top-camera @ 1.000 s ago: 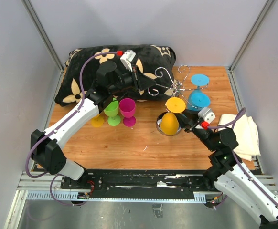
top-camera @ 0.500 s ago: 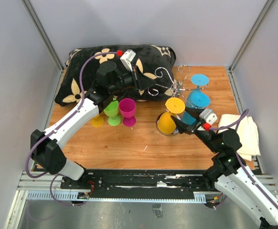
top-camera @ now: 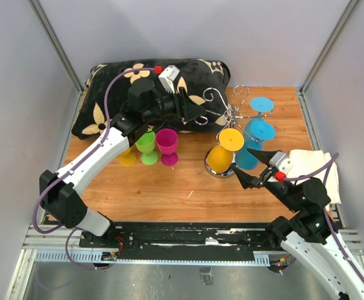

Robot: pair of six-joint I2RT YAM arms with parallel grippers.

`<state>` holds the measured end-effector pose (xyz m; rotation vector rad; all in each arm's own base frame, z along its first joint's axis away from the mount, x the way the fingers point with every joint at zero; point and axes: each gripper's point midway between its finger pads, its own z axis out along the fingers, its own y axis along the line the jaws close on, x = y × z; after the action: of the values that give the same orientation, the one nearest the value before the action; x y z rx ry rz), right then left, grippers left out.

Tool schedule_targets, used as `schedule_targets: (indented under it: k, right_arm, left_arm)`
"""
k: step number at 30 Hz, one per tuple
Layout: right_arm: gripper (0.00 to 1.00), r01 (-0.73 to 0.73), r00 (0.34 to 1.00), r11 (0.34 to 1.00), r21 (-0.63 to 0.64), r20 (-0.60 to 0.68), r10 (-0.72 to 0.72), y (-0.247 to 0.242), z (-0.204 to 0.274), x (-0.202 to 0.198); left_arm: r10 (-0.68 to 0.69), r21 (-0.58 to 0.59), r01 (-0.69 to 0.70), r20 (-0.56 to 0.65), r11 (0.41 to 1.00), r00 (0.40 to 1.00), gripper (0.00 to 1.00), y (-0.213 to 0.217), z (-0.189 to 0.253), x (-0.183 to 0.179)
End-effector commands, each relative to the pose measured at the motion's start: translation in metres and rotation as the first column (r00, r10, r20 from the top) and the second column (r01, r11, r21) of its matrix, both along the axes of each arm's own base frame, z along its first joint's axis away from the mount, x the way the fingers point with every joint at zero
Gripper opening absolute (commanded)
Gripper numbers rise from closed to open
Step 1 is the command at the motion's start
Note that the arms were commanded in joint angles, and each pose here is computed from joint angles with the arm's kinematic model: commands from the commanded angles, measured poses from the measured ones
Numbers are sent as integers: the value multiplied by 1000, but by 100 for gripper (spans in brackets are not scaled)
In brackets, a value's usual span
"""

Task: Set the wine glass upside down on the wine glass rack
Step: Turn the wine glass upside down at the wine rack, then adjust the wine rack at the center of the board.

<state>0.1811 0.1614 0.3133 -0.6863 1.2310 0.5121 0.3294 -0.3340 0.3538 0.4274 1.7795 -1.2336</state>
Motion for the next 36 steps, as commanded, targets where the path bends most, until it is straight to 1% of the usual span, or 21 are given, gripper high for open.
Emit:
schedule_targets:
  k: [1,3,5,8,10,14,16,18,20,22,26,30,34,36]
  right_arm:
    - [74,35,998,999,3,-51,-35,-15,0,-11]
    - [78,62,995,998,20,-82,-61,-22,0,-13]
    - [80,102,987,994,38,-126,-96,-30,-1,-15]
    - [83,173,967,983,59,-202,-158,-45,-5,-18]
    - [85,219,949,973,66,-244,-198,-56,-5,-22]
    - [87,303,917,949,82,-298,-267,-78,6,-30]
    - [88,382,882,920,91,-333,-334,-95,14,-32]
    - [87,431,850,900,67,-364,-380,-108,19,-37]
    - [87,456,833,888,60,-379,-402,-115,31,-41]
    - [87,459,832,886,59,-377,-406,-119,45,-45]
    - [85,465,817,885,39,-405,-411,-116,70,-41]
    - [82,460,774,888,-25,-479,-414,-97,81,-20]
    - [82,428,770,904,-19,-516,-376,-66,97,9]
    - [82,426,765,905,-14,-529,-368,-52,104,27]
  left_arm:
    - [3,-18,-2,57,1000,998,52,0,28,-2]
    - [13,-20,-11,71,1000,997,55,2,36,-2]
    - [23,-20,-21,85,1000,996,57,5,43,-4]
    - [46,-13,-45,107,999,993,65,12,51,-7]
    - [71,-2,-72,125,997,990,68,20,55,-10]
    - [157,28,-163,162,986,974,70,44,57,-17]
    - [211,53,-223,169,973,963,71,60,51,-21]
    - [260,89,-278,171,956,950,73,76,40,-26]
    - [304,128,-327,172,936,937,73,93,30,-33]
    - [340,161,-369,178,915,923,74,109,19,-41]
    - [416,211,-451,190,867,889,76,143,3,-60]
    - [473,262,-507,184,821,861,76,173,-25,-80]
    - [495,232,-532,198,815,846,76,192,-32,-104]
    - [519,226,-554,199,801,831,76,202,-36,-111]
